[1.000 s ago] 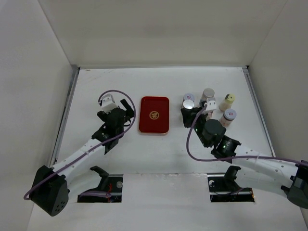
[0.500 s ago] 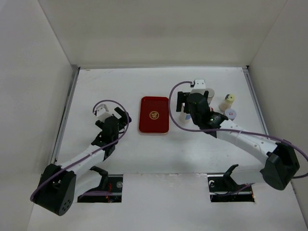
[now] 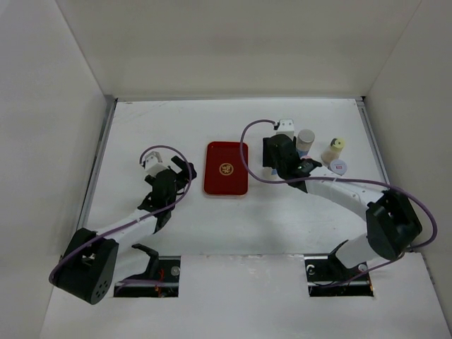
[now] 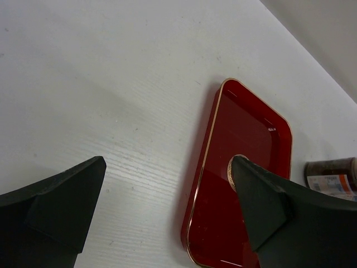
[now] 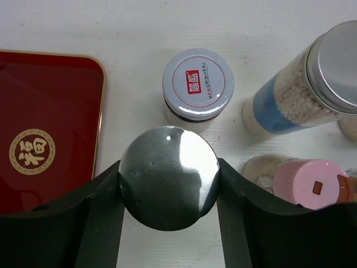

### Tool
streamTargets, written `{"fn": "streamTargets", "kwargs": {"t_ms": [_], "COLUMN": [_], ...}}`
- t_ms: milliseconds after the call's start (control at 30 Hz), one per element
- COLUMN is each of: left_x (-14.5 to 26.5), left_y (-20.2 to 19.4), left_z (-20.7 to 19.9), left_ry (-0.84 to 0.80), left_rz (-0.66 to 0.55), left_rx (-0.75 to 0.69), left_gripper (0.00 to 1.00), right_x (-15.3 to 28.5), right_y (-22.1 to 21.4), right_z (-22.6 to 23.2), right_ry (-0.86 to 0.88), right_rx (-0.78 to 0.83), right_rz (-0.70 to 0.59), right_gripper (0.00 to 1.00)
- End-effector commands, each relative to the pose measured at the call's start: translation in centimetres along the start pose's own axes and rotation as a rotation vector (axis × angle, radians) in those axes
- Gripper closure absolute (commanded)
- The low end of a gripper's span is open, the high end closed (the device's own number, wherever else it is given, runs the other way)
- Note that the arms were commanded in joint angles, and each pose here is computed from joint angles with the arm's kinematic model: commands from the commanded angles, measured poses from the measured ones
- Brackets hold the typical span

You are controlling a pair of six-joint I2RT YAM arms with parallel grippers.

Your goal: Organize the condiment bottles

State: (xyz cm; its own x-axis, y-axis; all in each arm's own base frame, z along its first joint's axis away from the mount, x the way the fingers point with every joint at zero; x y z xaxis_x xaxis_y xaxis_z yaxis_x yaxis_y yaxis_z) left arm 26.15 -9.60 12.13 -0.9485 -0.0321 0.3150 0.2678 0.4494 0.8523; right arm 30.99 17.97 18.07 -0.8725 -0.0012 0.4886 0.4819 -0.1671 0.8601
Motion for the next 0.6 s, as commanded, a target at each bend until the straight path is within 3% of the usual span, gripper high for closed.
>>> {"fn": "streamTargets", "kwargs": {"t_ms": [0,200,567], "left_x": [-0.2,-0.3,0.0], "left_y": [0.9,0.6,0.8], "left_z": [-1.0,-1.1,-0.5], "left_ry": [-0.051,-0.065,-0.066], "left_rz": [-0.044,-0.038,-0.040], "left_rx": [0.049,0.065,0.082], "left_gripper": [0.00,0.00,0.00], "right_x": [0.5,4.2,-1.8], "right_y": [3.8,8.6,9.4], "right_z": [1.2,5.1,16.3], "right_ry": [0.051,0.209,0.414], "right_rx": [-0.081,-0.118,-0.101], "right_rz": [-0.142,-0.295,-0.267], "right_gripper": [0.53,0.58,0.58]}}
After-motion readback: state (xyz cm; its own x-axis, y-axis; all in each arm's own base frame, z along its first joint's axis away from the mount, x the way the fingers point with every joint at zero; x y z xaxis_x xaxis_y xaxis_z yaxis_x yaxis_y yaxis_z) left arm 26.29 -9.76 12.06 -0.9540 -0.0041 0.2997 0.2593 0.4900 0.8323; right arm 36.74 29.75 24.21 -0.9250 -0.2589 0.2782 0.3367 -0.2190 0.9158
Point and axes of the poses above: each gripper's point midway between its finger pads, its own x axis back along the fingers, its own z axis along the line the jaws close on, y = z × x, the point moved 7 cm from there along x, back along the fingers, and after that the axes turned 11 degrees about -x, right-handed, at the moved point
